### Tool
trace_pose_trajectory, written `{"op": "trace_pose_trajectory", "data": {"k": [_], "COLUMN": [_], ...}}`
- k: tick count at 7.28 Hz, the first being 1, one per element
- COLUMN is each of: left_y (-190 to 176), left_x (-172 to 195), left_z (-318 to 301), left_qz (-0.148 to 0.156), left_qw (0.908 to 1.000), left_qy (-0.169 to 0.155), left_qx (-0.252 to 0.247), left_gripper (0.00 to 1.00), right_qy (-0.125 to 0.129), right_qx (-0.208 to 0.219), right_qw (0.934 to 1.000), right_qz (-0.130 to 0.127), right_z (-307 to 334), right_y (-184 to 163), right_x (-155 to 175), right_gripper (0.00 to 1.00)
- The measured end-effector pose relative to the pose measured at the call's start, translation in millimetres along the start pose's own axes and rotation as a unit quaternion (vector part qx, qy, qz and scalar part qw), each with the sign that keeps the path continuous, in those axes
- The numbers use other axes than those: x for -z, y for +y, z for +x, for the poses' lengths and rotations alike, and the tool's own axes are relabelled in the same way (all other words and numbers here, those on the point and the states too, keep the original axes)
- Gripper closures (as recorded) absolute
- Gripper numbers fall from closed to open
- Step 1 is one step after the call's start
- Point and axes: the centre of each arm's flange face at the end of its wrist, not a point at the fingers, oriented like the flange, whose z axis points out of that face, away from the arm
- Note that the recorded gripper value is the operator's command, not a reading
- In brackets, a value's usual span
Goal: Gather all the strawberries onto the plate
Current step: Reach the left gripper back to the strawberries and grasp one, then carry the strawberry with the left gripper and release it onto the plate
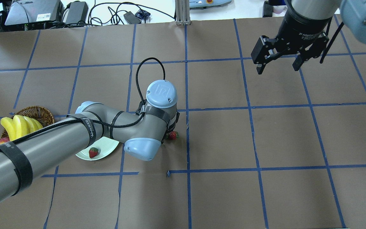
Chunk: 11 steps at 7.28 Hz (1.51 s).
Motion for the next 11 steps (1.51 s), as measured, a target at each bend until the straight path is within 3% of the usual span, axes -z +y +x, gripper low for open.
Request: {"op": "trace_pose_trajectory", "data": {"k": [3,4,5,7,8,9,10,11], "left_y": [-9.2,-27.3,-59.1,-130.9,-158.9,-173.3,-178.0,-177.3], "left_x": [11.5,19.6,27.1,29.9,23.0,14.8,10.9,11.1], "left_z": [2.2,0.5,-6.2,-37.0,-56.0,-71.2,-79.6,-81.8], "left_qz": [0.002,0.010,0.019,0.006,-0.006,-0.017,-0.022,-0.024], "left_qw": [0.9999,0.9998,0.9993,0.9974,0.9960,0.9945,0.9936,0.9934], "left_qy": [-0.001,-0.013,-0.031,-0.069,-0.084,-0.095,-0.099,-0.099], "left_qx": [-0.010,-0.015,-0.013,-0.022,-0.031,-0.040,-0.048,-0.052], "left_gripper": [1.00,1.00,1.00,1.00,0.59,0.10,0.00,0.00], "right_qy": [0.000,0.000,0.000,-0.002,-0.003,-0.003,-0.003,-0.003], "right_qx": [0.000,0.000,0.000,-0.001,-0.001,-0.001,-0.001,-0.002], "right_qw": [1.0000,1.0000,1.0000,1.0000,1.0000,1.0000,1.0000,1.0000], "right_qz": [0.000,0.000,-0.001,-0.001,-0.002,-0.002,-0.001,-0.001], "right_z": [0.1,0.1,0.1,0.5,0.5,0.5,0.5,0.6], "right_y": [0.0,-0.1,-0.7,-2.1,-2.3,-2.5,-2.5,-2.6], "right_x": [-0.2,-0.4,-0.8,-1.6,-1.8,-2.0,-2.0,-2.0], "right_gripper": [0.00,0.00,0.00,0.00,0.00,0.00,0.00,0.00]}}
